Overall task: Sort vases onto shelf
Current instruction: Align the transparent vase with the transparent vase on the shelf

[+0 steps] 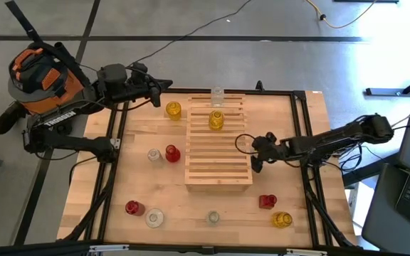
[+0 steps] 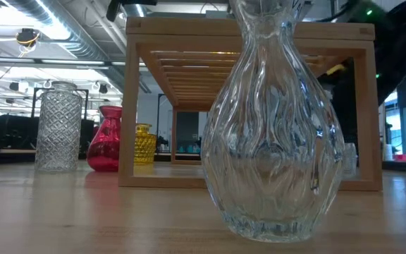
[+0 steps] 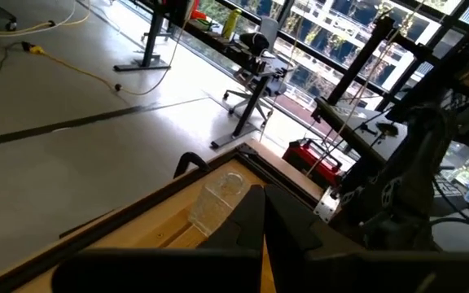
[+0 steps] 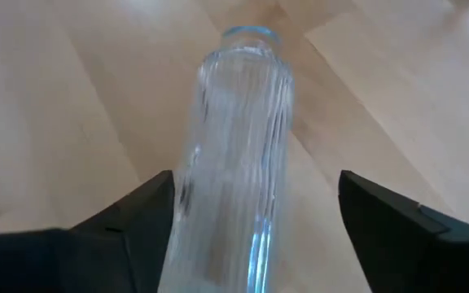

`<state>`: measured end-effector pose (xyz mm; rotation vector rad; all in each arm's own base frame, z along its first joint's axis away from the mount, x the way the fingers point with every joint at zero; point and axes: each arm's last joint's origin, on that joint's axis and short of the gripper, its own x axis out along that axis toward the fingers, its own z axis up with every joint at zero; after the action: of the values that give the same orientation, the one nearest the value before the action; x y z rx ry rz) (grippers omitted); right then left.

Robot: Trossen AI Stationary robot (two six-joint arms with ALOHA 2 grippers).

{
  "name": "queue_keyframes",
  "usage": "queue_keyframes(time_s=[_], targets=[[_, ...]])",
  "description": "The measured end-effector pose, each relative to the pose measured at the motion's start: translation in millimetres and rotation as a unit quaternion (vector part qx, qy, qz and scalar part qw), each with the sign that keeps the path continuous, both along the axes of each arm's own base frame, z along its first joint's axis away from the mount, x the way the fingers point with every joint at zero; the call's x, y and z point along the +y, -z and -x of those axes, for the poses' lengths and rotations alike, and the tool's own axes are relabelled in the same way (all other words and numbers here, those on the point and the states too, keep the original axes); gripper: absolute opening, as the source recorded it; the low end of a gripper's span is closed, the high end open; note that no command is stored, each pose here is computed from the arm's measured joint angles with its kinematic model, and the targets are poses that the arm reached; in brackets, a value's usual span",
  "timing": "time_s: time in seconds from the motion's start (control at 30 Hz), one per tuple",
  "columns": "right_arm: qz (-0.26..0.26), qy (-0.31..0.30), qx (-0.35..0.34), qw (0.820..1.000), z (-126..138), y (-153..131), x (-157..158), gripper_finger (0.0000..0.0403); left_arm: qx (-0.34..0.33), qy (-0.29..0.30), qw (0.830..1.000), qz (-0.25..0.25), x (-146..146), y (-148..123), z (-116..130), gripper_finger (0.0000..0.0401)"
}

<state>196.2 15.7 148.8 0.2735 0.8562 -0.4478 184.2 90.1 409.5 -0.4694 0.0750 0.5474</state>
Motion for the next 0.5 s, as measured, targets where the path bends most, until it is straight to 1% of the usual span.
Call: queue_keyframes(time_s=[0.07,0.2,0.27,0.37,0.5], targets=[[0.001,-0.004,-0.003,1.0,-6.9,4.6,-4.4,0.0307,0.0,-0.002,1.0,0.0,0.1,0.0,0.0,0.0],[-0.045,-0.035,-0.018,0.998,-21.7,14.6,-12.4,0.0307,-0.005,-0.011,1.0,0.009,0.4,0.0,0.3,0.0],[-0.053,-0.031,-0.003,0.998,-25.5,24.6,-16.4,0.0298,-0.006,-0.012,1.0,0.009,0.5,-0.1,0.3,0.0],[-0.059,-0.019,0.017,0.998,-28.3,35.5,-21.9,0.0267,-0.008,-0.012,1.0,0.014,0.2,0.0,0.2,0.0],[-0.058,-0.015,0.028,0.998,-28.6,39.8,-23.0,0.0193,-0.01,-0.01,1.0,0.022,-0.8,0.5,-0.2,0.0]])
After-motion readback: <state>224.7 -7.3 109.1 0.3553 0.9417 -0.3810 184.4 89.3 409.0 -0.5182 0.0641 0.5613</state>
